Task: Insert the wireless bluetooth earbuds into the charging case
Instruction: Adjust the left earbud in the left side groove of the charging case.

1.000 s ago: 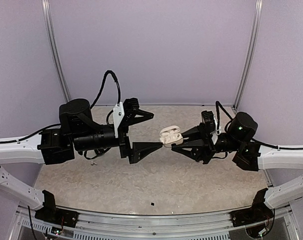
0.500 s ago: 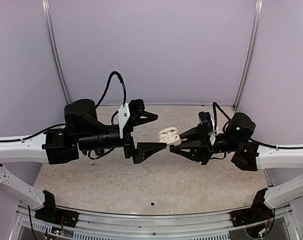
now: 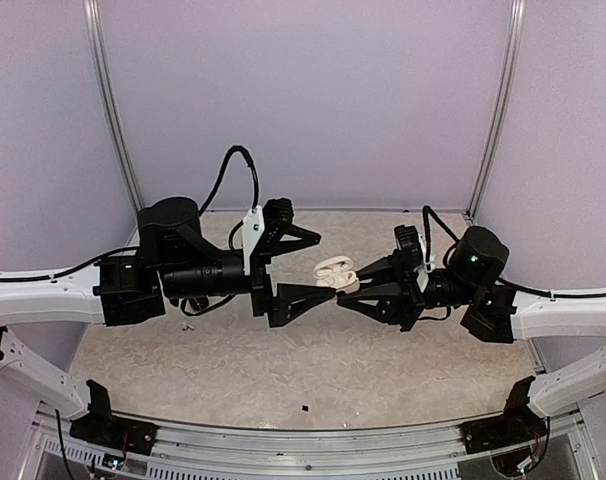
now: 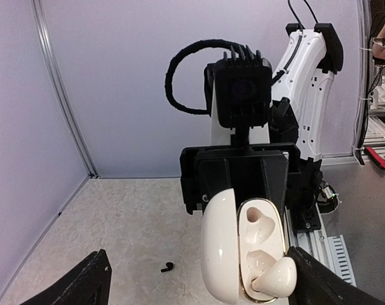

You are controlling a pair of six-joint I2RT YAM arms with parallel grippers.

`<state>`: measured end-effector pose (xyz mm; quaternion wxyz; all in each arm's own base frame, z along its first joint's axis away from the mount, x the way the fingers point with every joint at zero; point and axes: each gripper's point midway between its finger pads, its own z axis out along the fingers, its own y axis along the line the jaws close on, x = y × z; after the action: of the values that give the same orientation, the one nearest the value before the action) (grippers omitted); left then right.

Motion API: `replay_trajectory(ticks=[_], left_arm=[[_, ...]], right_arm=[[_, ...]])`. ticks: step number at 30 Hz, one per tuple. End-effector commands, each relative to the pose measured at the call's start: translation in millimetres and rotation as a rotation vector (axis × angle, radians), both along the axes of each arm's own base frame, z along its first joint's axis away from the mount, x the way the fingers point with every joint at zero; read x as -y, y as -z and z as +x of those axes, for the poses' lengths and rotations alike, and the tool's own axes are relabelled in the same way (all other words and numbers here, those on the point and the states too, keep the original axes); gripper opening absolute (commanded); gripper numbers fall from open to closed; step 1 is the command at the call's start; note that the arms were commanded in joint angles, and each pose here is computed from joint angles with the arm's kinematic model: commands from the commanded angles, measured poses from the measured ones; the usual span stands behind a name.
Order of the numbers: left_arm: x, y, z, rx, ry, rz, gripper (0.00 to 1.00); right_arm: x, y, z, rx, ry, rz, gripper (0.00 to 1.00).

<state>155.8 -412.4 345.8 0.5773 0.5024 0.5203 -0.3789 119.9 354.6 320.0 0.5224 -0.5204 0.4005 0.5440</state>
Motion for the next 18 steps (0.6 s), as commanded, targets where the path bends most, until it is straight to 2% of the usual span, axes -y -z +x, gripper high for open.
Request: replay_trajectory(ticks=[1,18], left_arm=[[1,-19,9,-0.012,-0.001,-0.059,0.93],[13,-5,21,-0.128,0.026,-0.042,0.95]], right_arm=[[-2,-14,-14,0.041,-0.052,0.032,0.0],[-1,-15,-20,0.055,-0.052,0.037,0.0]])
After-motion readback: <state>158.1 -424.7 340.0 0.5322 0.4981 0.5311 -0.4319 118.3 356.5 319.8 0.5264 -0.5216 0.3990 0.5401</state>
